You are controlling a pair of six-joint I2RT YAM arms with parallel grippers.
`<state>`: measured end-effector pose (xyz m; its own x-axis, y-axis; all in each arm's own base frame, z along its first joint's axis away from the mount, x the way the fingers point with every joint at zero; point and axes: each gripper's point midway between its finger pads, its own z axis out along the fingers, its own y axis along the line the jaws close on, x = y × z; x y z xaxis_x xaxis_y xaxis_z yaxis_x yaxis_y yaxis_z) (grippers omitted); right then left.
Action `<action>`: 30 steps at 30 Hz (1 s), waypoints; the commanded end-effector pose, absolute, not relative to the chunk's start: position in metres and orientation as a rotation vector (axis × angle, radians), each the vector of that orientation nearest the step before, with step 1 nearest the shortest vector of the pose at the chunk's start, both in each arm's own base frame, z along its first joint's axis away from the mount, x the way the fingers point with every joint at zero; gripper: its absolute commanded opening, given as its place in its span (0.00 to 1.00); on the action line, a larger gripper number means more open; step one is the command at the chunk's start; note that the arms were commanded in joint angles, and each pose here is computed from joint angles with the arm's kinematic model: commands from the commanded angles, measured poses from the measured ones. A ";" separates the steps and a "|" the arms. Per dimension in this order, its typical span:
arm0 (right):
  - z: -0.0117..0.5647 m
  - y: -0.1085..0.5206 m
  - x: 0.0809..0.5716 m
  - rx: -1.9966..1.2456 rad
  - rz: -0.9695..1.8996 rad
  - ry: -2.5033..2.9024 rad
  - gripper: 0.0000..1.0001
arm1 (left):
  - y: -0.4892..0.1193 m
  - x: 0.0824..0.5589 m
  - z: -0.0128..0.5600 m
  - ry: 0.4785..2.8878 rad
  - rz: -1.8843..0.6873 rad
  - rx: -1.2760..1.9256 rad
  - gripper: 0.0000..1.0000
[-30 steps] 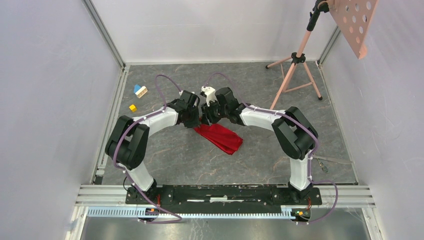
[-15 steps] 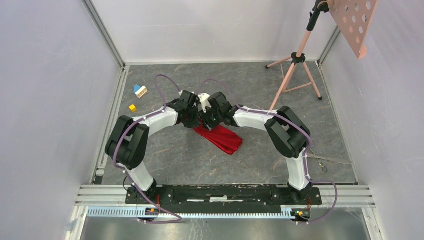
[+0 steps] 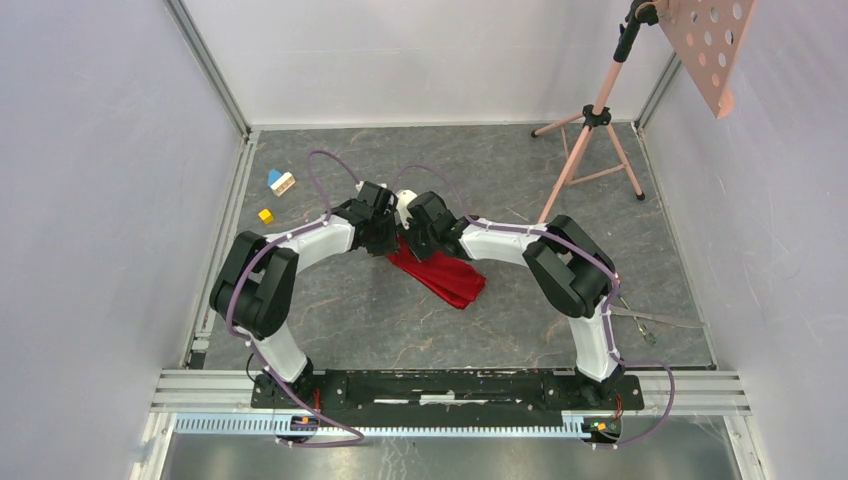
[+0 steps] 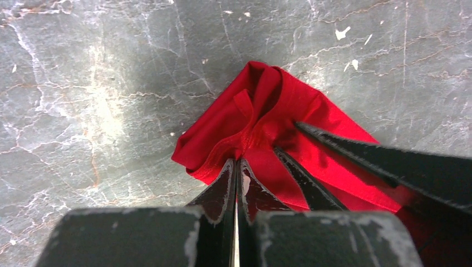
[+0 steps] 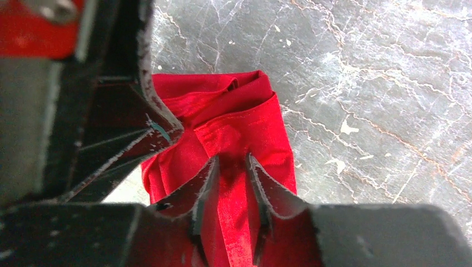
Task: Fold the napkin into a case and place the utensils inside
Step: Stuff the top corner of the smaller-rectangle-folded napkin into the folded napkin.
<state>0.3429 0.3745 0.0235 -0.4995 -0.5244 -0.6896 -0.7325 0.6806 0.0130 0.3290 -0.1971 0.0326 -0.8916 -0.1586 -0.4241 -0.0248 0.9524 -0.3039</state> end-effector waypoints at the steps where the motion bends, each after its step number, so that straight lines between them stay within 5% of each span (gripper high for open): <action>1: 0.024 0.389 0.332 -1.010 0.414 2.154 0.25 | -0.211 0.331 0.036 2.614 -0.479 -0.153 0.02; 9: 0.064 0.412 0.330 -0.977 0.561 2.095 0.04 | -0.211 0.330 0.041 2.590 -0.499 -0.141 0.02; 30: 0.031 0.411 0.315 -0.836 0.757 2.208 0.00 | -0.206 0.320 0.052 2.539 -0.532 -0.150 0.02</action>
<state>0.3166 0.4009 0.0378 -0.5619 -0.4218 -0.7116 -0.7351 0.6491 0.1957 0.3184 -0.1959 0.0297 -0.8753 -0.1622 -0.4556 -0.0020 0.9433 -0.3319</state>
